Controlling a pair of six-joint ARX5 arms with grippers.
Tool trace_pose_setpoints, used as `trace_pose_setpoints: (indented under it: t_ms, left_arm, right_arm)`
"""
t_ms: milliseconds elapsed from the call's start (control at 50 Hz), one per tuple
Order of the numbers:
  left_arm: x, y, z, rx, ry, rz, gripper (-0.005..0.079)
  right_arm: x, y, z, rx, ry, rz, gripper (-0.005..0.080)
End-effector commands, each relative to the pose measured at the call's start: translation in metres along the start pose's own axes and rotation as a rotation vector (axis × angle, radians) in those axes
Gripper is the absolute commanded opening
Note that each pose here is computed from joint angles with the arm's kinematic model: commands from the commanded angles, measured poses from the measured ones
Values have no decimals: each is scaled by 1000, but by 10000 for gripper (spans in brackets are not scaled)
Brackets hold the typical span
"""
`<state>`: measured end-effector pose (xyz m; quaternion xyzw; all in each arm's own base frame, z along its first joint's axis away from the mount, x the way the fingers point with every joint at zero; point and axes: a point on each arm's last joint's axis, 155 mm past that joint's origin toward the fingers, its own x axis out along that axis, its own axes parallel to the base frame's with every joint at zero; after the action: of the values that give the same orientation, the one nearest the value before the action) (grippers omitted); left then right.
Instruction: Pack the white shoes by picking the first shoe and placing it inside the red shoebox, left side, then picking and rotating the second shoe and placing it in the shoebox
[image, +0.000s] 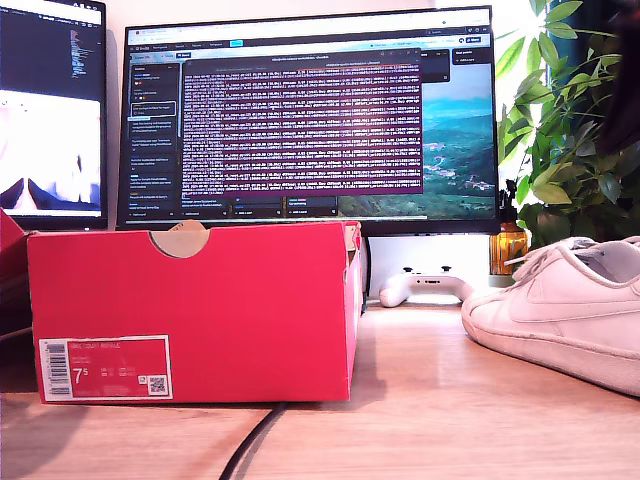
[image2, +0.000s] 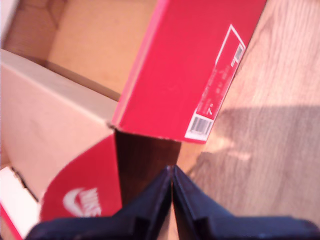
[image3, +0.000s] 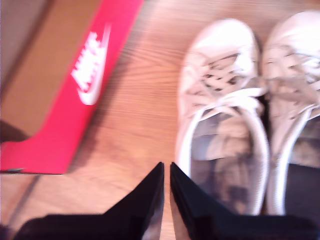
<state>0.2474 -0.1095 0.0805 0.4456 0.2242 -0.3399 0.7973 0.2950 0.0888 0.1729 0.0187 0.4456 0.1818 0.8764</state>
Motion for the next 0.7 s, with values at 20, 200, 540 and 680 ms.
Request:
trace_pose_setpoints:
  t_ms: [20,200,540,680]
  left_arm:
    - [3,6,6,7,-16,16,-19]
    - [11,6,4,13,-9,5,-19]
    - [14,13,10,16,-29,30,-19]
    - [15,11,9,16,-24,24,-19]
  right_arm:
    - [6,-5,1,-13,23,-37,2]
    - [26,-13,-19,1,140,-55,106]
    - [68,-19,-46,-29,302,-47,270]
    - [80,-15,-57,-39,361,-39,287]
